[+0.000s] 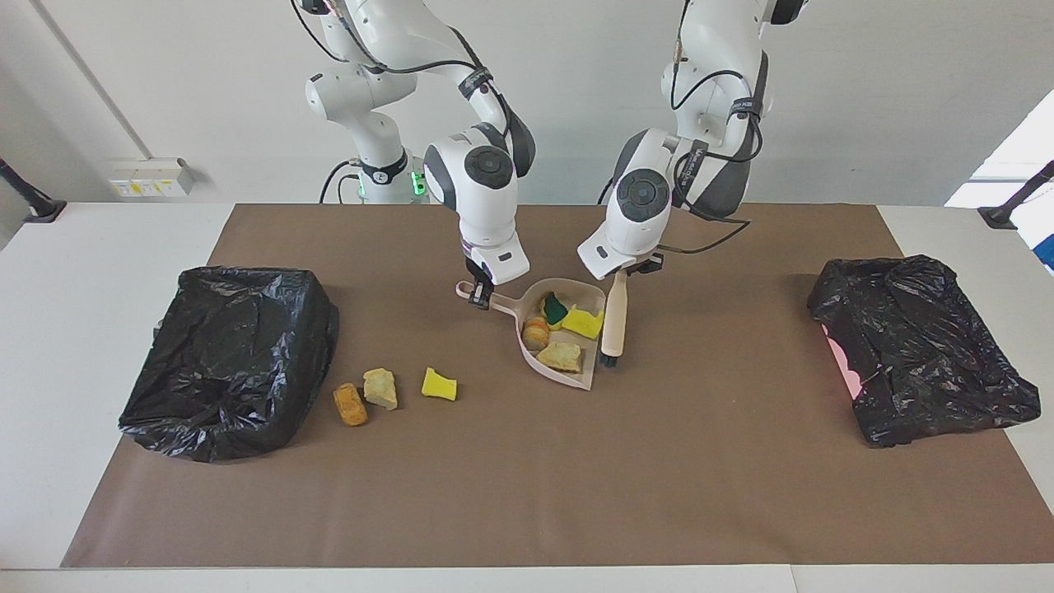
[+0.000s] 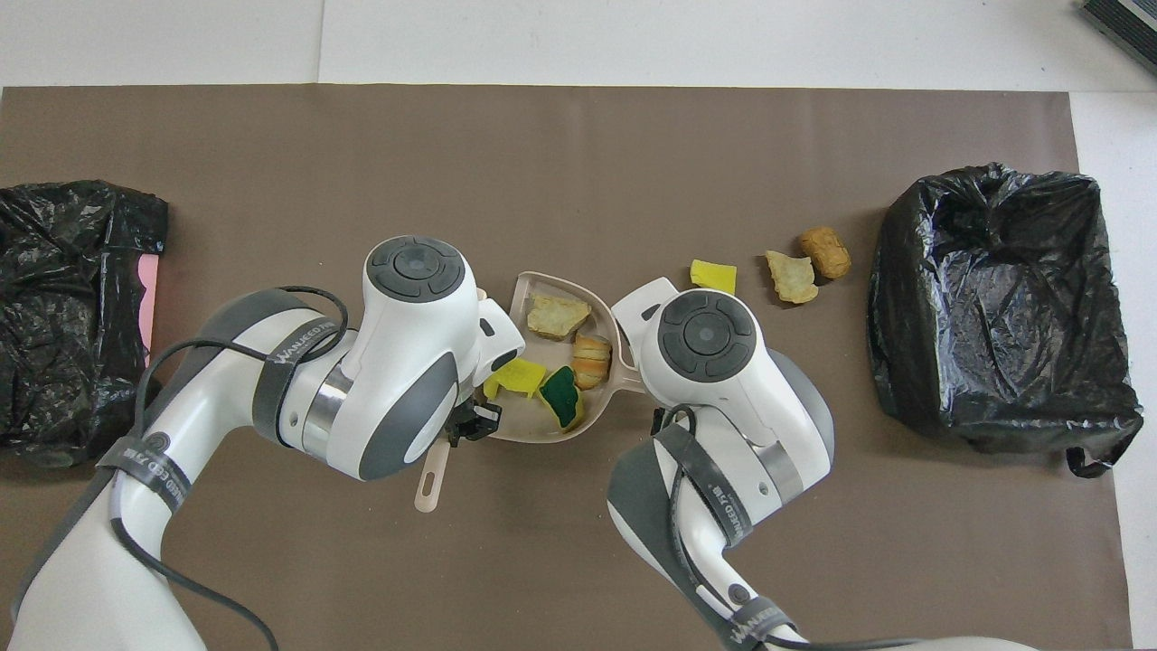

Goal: Sweep and dump trash in bin

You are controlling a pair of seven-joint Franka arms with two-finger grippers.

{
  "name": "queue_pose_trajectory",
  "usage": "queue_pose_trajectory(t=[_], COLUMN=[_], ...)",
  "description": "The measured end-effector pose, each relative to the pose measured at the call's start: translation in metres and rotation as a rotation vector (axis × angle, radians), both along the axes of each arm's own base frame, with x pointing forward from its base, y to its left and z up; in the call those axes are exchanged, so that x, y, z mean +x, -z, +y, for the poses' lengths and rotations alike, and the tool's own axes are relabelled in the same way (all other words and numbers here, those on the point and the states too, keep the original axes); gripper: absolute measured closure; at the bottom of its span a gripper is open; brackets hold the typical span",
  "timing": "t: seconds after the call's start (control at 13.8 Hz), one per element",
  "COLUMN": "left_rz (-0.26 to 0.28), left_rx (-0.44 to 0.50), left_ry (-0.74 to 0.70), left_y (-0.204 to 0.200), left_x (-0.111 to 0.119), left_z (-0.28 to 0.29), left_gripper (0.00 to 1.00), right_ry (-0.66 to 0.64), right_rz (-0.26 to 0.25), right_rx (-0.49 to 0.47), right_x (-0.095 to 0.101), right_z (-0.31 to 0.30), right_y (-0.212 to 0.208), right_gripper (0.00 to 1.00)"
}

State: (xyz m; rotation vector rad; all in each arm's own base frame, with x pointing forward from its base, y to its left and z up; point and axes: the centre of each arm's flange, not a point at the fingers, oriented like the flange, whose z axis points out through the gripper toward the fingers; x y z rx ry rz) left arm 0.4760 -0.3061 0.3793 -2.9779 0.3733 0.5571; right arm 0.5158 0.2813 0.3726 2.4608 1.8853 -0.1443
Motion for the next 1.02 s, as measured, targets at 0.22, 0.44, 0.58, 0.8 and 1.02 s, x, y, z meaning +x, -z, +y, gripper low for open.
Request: queue_pose_trajectory(t=[0.22, 0.44, 0.58, 0.8, 1.02], left_rz=[-0.01, -0.031, -0.037, -0.106, -0.092], left_rx=[0.015, 0.042, 0.056, 0.055, 0.032], left_ry=[-0.03, -0.106, -0.118, -0.131, -0.124], left_y=[-0.001, -0.007, -0.006, 0.011, 0.023], left_x=[0.002, 0.0, -0.016, -0.077, -0.159], left_z=[0.003, 0.002, -0.009, -0.042, -0.065], left_gripper=[0.74, 0.74, 0.74, 0.74, 0.74], right_ry=[-0.028, -0.037, -0.018, 0.01, 0.043], right_rz=[0.02, 0.041, 0.032, 0.007, -0.019], right_rx=[-0.007, -0.006, 0.001, 0.015, 0.025], right_x=[0.013, 0.018, 0.017, 0.015, 0.014], right_z=[-0.033, -0.082, -0.111, -0.168, -0.223], right_y=[-0.024, -0.062, -0.088, -0.128, -0.157], right_gripper=[0.67, 0.67, 0.67, 0.67, 0.67])
